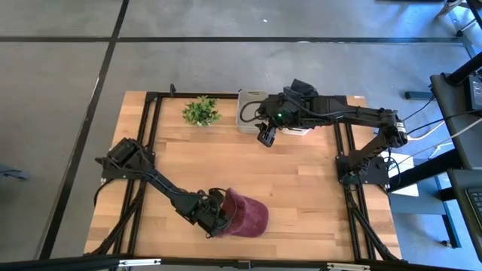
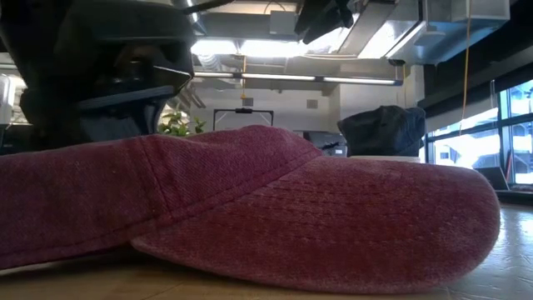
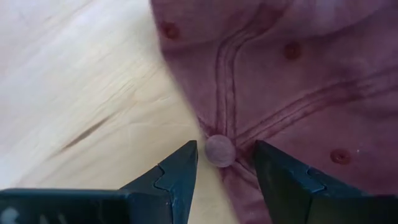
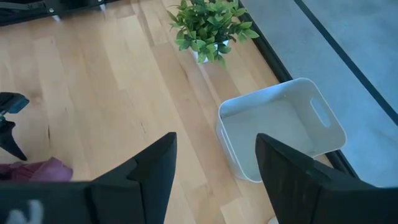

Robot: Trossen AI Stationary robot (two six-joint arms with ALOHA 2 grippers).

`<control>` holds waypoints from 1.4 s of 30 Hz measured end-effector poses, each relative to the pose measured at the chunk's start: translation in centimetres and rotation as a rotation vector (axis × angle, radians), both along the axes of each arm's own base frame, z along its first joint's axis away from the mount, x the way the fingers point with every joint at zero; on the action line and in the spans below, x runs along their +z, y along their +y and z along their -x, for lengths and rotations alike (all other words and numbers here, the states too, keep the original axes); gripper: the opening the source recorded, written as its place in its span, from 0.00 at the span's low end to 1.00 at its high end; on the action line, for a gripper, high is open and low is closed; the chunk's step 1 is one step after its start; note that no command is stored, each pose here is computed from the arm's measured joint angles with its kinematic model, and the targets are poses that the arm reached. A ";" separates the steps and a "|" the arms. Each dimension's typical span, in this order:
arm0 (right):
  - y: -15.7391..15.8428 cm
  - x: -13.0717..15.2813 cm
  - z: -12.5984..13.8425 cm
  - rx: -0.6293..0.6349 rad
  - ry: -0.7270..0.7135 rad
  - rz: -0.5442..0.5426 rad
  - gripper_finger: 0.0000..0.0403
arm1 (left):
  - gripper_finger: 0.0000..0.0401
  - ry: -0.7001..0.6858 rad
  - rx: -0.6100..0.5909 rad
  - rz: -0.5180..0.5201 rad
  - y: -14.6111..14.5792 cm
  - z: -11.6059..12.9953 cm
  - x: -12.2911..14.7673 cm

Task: Pick & Place hat
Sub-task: Put the red cap into the gray bin

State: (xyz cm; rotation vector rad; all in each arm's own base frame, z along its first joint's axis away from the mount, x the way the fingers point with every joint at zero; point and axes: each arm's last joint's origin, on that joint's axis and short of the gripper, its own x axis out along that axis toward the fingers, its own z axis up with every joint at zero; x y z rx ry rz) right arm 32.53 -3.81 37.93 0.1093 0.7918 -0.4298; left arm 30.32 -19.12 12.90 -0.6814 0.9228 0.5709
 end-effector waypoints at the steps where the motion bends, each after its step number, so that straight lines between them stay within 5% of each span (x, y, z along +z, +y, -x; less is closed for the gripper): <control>1: 0.0 0.0 0.0 0.000 0.000 0.000 0.55 | 0.39 -0.002 -0.015 -0.016 0.0 0.0 0.0; 7: 0.0 -0.1 0.1 0.032 0.030 0.026 0.55 | 0.34 0.035 -0.095 -0.029 0.2 -0.1 0.0; 15: 0.0 -0.4 0.5 0.036 0.082 0.024 0.55 | 0.09 0.050 -0.085 -0.033 0.7 -0.2 -0.1; 22: 0.2 0.8 2.0 0.037 0.066 0.026 0.55 | 0.08 0.036 -0.112 -0.060 1.7 -0.6 0.7; 31: 0.5 4.5 6.2 0.033 -0.075 0.043 0.55 | 0.08 -0.124 -0.186 -0.143 6.4 -1.5 8.2; 42: 1.2 8.0 13.0 0.028 -0.192 0.053 0.55 | 0.08 -0.345 -0.330 -0.482 15.9 -3.5 21.0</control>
